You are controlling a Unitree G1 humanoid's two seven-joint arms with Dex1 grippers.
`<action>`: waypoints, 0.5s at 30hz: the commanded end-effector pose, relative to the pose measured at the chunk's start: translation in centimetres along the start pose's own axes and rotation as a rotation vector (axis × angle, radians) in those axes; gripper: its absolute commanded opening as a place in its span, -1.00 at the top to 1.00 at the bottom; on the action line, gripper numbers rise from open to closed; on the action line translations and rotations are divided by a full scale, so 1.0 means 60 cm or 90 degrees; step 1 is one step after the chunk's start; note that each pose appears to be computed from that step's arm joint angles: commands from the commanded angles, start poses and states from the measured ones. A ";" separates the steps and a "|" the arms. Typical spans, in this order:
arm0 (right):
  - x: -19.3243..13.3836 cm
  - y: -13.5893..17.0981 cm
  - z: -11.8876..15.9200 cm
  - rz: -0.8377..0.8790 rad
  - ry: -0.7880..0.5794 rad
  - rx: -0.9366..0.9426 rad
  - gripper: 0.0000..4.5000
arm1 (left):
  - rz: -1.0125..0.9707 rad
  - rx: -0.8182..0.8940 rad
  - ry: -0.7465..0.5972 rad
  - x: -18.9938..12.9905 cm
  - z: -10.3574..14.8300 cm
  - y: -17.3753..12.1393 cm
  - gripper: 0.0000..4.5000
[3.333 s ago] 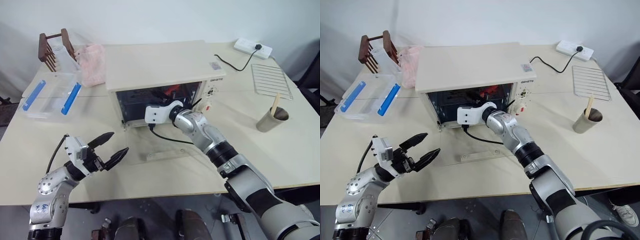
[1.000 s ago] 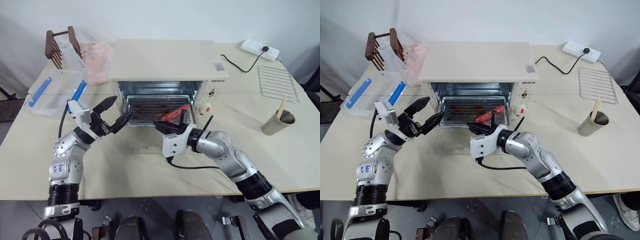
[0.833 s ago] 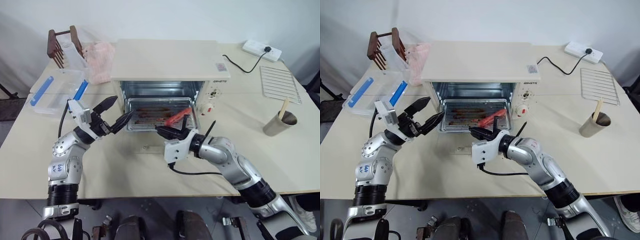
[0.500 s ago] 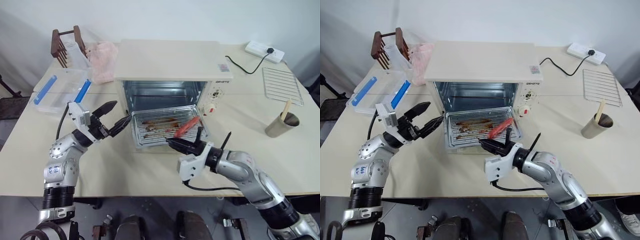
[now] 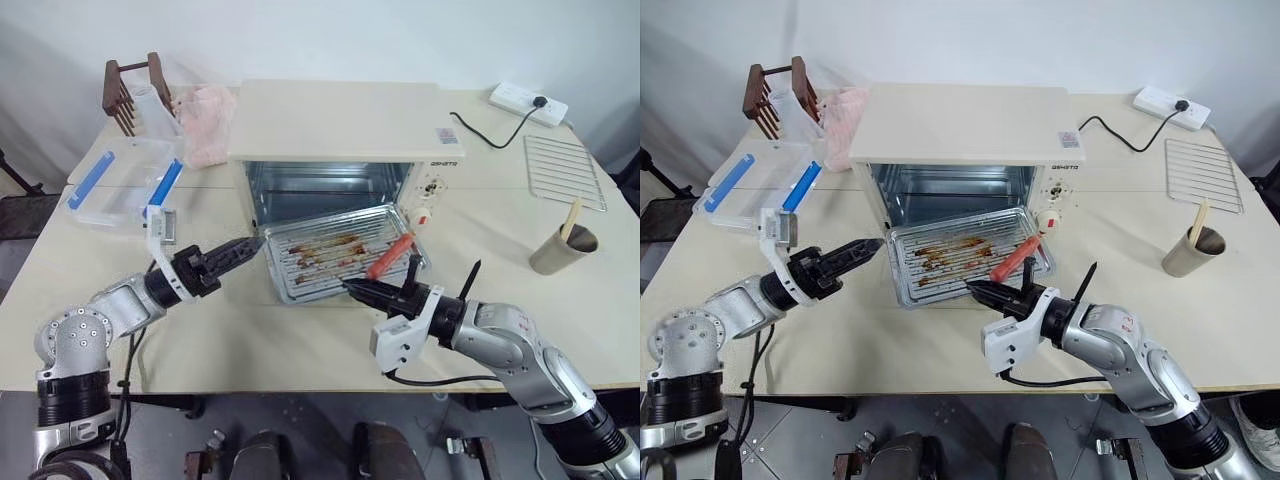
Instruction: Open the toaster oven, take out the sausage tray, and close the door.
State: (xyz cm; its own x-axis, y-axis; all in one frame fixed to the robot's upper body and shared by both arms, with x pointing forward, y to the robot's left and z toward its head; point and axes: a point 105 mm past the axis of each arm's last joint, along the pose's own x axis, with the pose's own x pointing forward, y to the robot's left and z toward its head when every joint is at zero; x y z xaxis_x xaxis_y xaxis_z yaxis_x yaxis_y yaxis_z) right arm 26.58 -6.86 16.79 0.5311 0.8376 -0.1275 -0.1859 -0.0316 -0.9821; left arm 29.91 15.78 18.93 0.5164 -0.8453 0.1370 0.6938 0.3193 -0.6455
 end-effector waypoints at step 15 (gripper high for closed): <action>0.007 -0.027 0.008 0.011 -0.052 -0.015 1.00 | -0.021 -0.266 0.024 0.060 -0.045 -0.031 0.22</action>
State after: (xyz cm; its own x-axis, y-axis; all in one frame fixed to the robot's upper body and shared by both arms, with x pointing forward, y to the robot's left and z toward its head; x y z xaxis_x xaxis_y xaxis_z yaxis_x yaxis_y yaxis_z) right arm 26.86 -6.15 17.51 0.4685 0.8700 -0.1536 -0.1983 -0.0659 -0.9779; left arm 29.55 10.88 17.76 0.4838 -0.8689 0.1052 0.4378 0.1362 -0.8887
